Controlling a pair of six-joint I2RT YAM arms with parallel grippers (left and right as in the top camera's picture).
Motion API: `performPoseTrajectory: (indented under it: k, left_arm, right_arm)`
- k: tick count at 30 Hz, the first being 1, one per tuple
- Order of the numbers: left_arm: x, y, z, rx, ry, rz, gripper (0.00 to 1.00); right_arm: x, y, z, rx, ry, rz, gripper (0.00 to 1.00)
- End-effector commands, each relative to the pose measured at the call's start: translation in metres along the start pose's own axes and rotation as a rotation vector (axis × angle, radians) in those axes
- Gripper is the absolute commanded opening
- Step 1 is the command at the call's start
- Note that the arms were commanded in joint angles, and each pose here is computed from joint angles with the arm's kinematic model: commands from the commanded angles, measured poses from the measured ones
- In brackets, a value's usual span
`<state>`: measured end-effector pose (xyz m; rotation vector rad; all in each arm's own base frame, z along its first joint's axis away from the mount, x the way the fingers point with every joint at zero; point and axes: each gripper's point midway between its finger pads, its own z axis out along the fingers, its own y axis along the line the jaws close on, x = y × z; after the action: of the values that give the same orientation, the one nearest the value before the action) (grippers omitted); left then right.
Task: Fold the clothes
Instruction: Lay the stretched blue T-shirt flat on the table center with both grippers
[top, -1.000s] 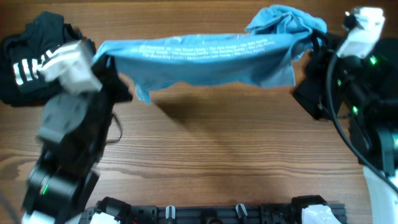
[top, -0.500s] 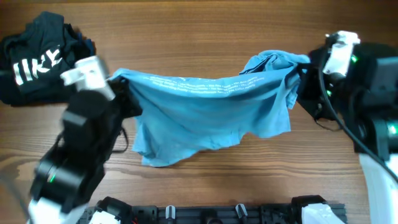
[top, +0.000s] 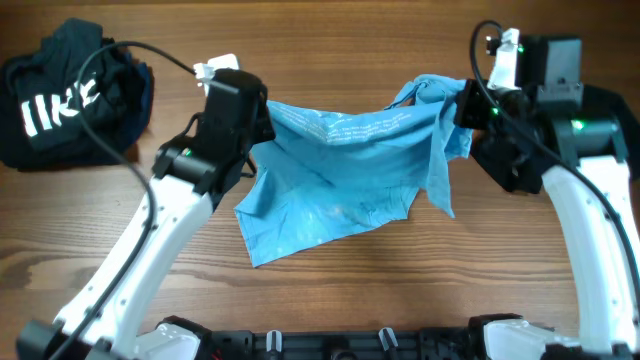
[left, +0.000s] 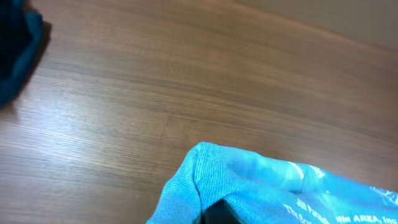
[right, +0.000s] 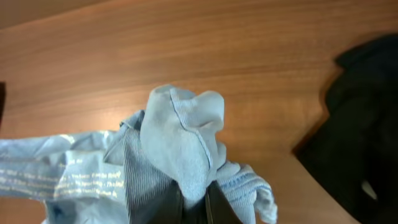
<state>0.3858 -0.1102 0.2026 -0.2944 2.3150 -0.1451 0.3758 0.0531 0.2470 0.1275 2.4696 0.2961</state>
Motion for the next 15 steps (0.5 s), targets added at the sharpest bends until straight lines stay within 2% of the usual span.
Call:
performPoseTrajectory:
  k: [1, 7, 12, 13, 14, 15]
  left_arm:
    - [-0.004, 0.003, 0.018, -0.057, -0.029, -0.010, 0.04]
    - [-0.019, 0.012, 0.033, -0.139, -0.113, -0.021, 0.04]
    - [-0.043, 0.015, 0.037, -0.167, -0.226, -0.062, 0.05]
    - [-0.049, 0.016, 0.038, -0.162, -0.245, -0.076, 0.19]
    - [-0.054, 0.017, 0.039, -0.160, -0.261, -0.088, 0.68]
    - [-0.058, 0.020, 0.040, -0.160, -0.276, -0.100, 1.00]
  right_arm:
    - [-0.005, -0.004, 0.029, 0.004, 0.019, 0.012, 0.04]
    - [-0.023, -0.007, 0.078, -0.003, -0.011, 0.007, 0.04]
    - [-0.057, -0.004, 0.113, -0.031, -0.137, -0.030, 0.05]
    - [-0.066, -0.003, 0.118, -0.040, -0.172, -0.037, 0.05]
    - [-0.074, -0.002, 0.123, -0.046, -0.204, -0.045, 0.20]
    - [-0.080, -0.001, 0.126, -0.052, -0.231, -0.050, 0.52]
